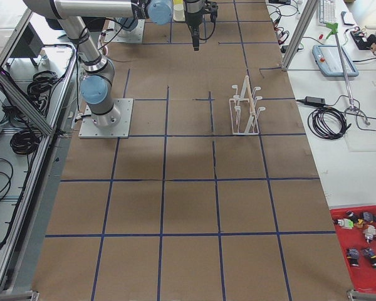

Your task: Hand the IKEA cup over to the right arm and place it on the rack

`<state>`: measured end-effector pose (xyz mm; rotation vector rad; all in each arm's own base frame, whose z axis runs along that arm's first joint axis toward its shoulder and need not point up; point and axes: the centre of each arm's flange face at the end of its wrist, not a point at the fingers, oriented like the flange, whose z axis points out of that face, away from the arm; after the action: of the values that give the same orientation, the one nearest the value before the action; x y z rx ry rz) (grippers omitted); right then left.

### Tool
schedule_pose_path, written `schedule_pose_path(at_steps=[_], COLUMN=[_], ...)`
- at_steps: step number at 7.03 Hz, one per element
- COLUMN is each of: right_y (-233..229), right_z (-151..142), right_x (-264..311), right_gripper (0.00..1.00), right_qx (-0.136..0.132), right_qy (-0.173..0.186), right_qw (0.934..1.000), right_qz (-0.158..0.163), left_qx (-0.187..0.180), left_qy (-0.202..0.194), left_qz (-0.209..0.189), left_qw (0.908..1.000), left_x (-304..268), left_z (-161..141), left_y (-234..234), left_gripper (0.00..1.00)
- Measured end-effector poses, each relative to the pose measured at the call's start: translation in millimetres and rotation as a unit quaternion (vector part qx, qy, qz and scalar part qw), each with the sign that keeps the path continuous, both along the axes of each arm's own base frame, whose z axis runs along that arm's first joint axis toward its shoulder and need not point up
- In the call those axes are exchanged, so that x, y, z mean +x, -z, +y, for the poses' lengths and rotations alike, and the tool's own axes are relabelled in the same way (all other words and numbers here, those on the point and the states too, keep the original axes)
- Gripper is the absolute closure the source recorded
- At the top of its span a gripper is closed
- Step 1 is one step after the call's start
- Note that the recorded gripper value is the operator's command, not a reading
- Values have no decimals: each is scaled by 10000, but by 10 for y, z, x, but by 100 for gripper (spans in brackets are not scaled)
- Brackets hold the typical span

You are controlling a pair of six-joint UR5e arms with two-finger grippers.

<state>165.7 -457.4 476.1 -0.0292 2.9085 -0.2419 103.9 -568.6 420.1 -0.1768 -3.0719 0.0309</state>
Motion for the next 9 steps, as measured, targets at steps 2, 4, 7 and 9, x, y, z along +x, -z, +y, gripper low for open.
schedule_pose_path(at_steps=[2,4,7,9], right_y=[257,575,1024,1100], right_z=[-171,-318,-374,-195], right_x=[153,279,430,447], right_gripper=[1,1,3,4], right_qx=[-582,-1012,-1305,-1302], right_qy=[-69,245,1537,2536], right_qw=[9951,9814,9279,8697], right_qz=[-797,-1614,-3136,-4030], left_qx=[-828,-1621,-3061,-3866], left_qy=[358,852,1498,1944], left_qz=[966,1632,2287,2817], left_qw=[9912,9694,9119,8564], left_x=[-258,-503,-956,-1325], left_z=[-299,-512,-344,-7], left_y=[55,189,735,1111], left_gripper=[100,100,100,100])
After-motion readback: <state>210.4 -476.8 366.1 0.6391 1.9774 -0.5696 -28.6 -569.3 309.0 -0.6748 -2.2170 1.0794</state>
